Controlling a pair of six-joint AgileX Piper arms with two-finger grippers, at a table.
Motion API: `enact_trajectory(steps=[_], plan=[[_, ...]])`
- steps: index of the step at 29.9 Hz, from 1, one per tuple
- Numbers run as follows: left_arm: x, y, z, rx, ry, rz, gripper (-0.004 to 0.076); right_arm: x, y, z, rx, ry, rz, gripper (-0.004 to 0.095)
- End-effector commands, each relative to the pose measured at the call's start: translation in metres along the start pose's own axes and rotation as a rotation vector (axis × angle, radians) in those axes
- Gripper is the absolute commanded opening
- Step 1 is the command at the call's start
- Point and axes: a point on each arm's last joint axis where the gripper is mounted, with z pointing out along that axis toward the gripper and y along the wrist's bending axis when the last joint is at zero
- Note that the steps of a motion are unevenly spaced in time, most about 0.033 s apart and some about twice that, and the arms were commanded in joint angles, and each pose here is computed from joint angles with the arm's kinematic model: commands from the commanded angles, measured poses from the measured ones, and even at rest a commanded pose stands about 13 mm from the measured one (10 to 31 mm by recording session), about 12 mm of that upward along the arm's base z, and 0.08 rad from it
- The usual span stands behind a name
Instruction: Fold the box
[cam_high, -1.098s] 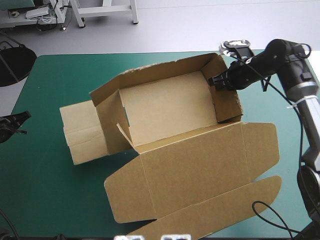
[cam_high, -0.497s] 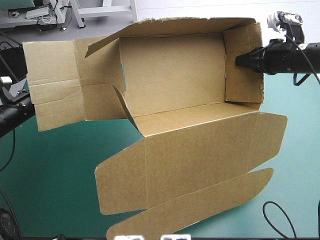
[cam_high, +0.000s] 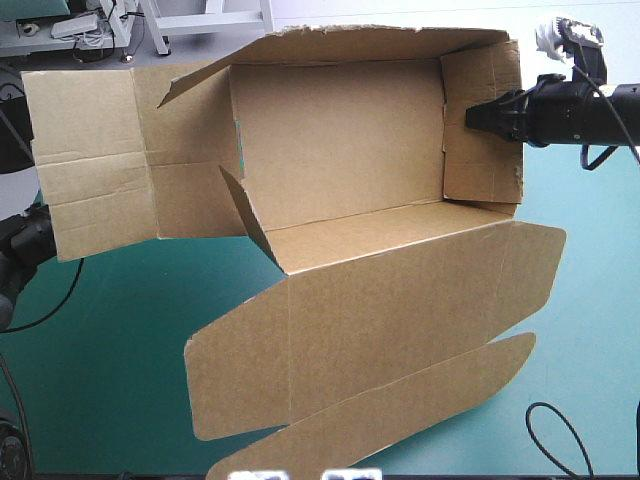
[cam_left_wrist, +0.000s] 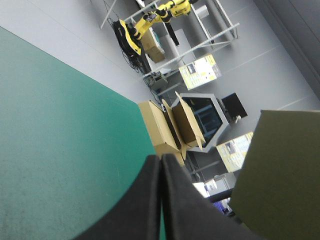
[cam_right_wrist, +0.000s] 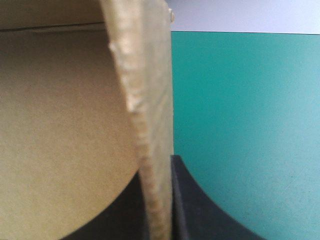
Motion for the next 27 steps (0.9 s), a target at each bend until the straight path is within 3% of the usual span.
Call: enact_trajectory(steps=[1, 9, 14, 27], plan=[[0.006, -0.043, 0.000, 0.201, 0.020, 0.045, -0.0009, -0.008, 0.018, -0.016, -0.053, -0.096, -0.008, -0.0017], [0.018, -0.072, -0.008, 0.232, 0.030, 0.132, -0.0009, -0.005, 0.012, 0.012, 0.033, -0.031, -0.023, -0.0017], [0.028, -0.086, -0.015, 0.186, 0.078, 0.211, -0.0009, -0.010, 0.013, 0.026, 0.024, -0.073, -0.008, -0.0017], [0.040, -0.096, -0.022, 0.088, 0.153, 0.276, -0.0009, -0.002, 0.001, 0.081, 0.001, 0.038, 0.014, -0.0017]])
